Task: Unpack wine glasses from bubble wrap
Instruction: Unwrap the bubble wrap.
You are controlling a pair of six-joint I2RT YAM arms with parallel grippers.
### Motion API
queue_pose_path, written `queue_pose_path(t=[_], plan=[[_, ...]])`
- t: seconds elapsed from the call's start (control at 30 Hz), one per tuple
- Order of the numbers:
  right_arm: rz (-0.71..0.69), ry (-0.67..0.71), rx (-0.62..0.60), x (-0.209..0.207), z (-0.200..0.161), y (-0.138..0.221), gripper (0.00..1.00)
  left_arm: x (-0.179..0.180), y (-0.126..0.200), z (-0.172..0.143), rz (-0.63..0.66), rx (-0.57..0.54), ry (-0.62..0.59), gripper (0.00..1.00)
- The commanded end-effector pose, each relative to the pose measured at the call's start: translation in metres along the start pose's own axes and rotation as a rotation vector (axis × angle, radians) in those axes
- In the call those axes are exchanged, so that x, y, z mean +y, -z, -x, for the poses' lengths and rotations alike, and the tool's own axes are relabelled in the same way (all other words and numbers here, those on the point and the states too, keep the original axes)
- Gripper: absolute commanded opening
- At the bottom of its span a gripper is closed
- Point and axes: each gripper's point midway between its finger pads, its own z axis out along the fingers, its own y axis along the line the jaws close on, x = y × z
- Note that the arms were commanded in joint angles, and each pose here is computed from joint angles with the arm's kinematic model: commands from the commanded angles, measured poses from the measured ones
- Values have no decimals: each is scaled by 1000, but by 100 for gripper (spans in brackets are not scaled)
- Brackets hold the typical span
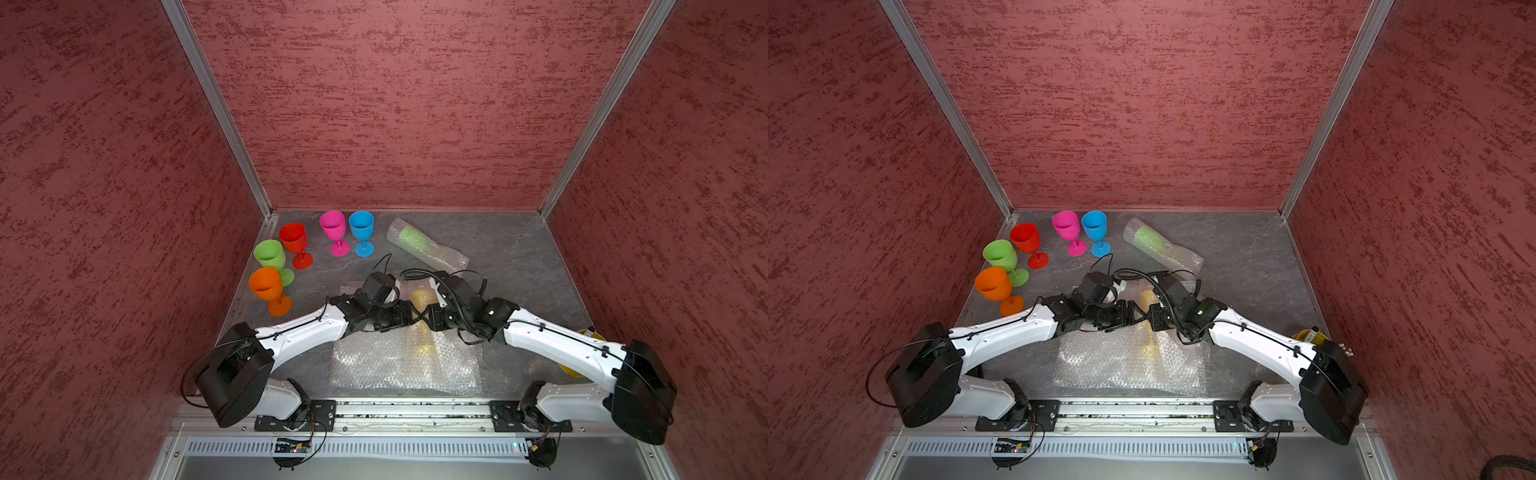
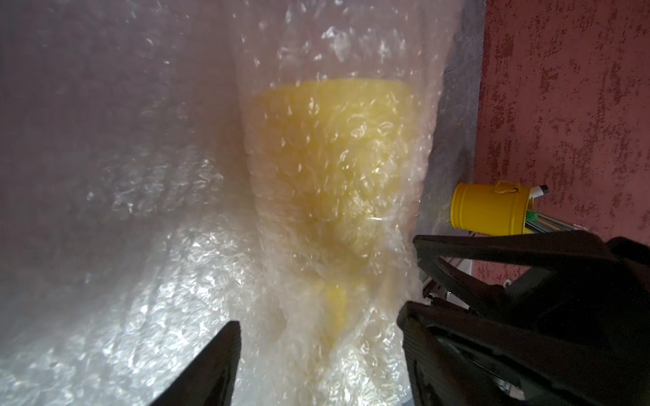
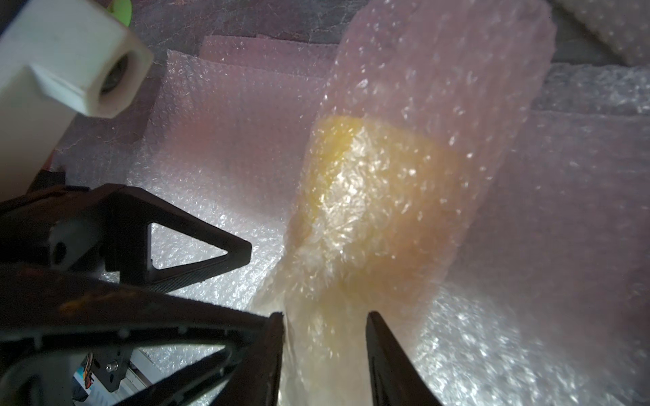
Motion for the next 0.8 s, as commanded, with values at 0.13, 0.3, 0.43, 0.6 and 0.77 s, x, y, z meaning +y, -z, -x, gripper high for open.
queue_pose_path(t=[0.13,0.3,0.43,0.6,0.77], plan=[[20,15,-10,10,-4,0,41,-1,-12,3,-55,-2,20,56],[6,16,-19,8,-3,0,40,-1,-19,0,-78,19,37,48],[2,19,-20,9,-3,0,40,1,-24,0,-80,28,42,46],[-41,33,7,1,-11,-8,40,-2,-25,1,-89,28,42,38],[-138,57,13,-13,-14,-10,35,-5,-25,2,-99,30,41,30]])
